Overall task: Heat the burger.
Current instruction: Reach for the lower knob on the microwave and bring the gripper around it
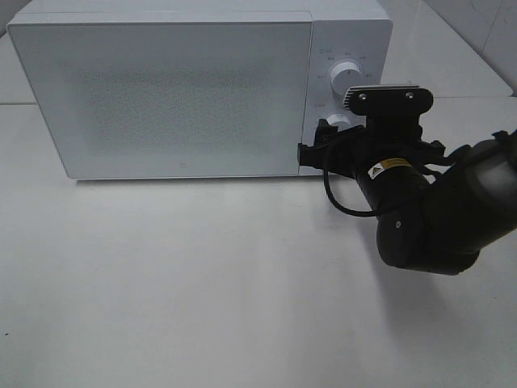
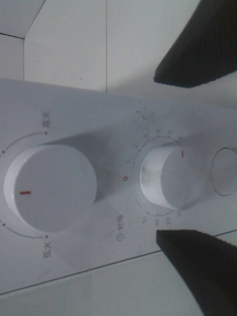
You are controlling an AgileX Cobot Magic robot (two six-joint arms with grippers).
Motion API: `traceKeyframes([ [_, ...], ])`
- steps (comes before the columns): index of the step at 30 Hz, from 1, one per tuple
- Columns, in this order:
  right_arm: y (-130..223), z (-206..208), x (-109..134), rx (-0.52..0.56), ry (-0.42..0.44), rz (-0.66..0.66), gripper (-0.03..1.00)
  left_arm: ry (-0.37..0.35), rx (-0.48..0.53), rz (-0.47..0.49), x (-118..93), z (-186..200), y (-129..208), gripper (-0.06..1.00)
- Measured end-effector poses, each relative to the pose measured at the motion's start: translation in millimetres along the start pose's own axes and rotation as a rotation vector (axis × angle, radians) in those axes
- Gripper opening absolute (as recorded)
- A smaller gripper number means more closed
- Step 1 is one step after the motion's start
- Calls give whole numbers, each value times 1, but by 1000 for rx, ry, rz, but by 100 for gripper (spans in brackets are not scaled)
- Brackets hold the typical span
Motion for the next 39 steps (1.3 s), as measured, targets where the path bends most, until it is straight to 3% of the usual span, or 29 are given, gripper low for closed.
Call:
traceKeyframes([
  [12, 8, -21, 11, -11, -1, -15, 75, 0, 0, 0, 0, 0, 0, 97],
  [17, 10, -21, 11, -9, 3, -32, 71, 0, 0, 0, 0, 0, 0, 97],
  [21, 10, -22, 9, -2, 14, -40, 63, 0, 0, 0, 0, 0, 0, 97],
  [22, 10, -23, 9, -1, 14, -41, 56, 0, 0, 0, 0, 0, 0, 97],
  [23, 10, -23, 9, -1, 14, -41, 56, 0, 0, 0, 0, 0, 0, 97],
  [24, 10, -23, 10, -2, 14, -41, 48, 0, 0, 0, 0, 0, 0, 97],
  [26, 10, -23, 10, -2, 13, -41, 43, 0, 0, 0, 0, 0, 0, 97],
  [39, 11, -23, 10, -3, 13, -39, 43, 0, 0, 0, 0, 0, 0, 97],
])
Point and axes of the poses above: a point on each arm's last joint axis where the gripper is mounted, z pointing back along that axis away from the gripper, x along the wrist's bending axis when the last joint is at zero, y = z × x, the point moved 4 cm from there along -z, pointing out along that axis toward the gripper, and after that the axes turned 6 degrees about -z, right-handed, at the moved point
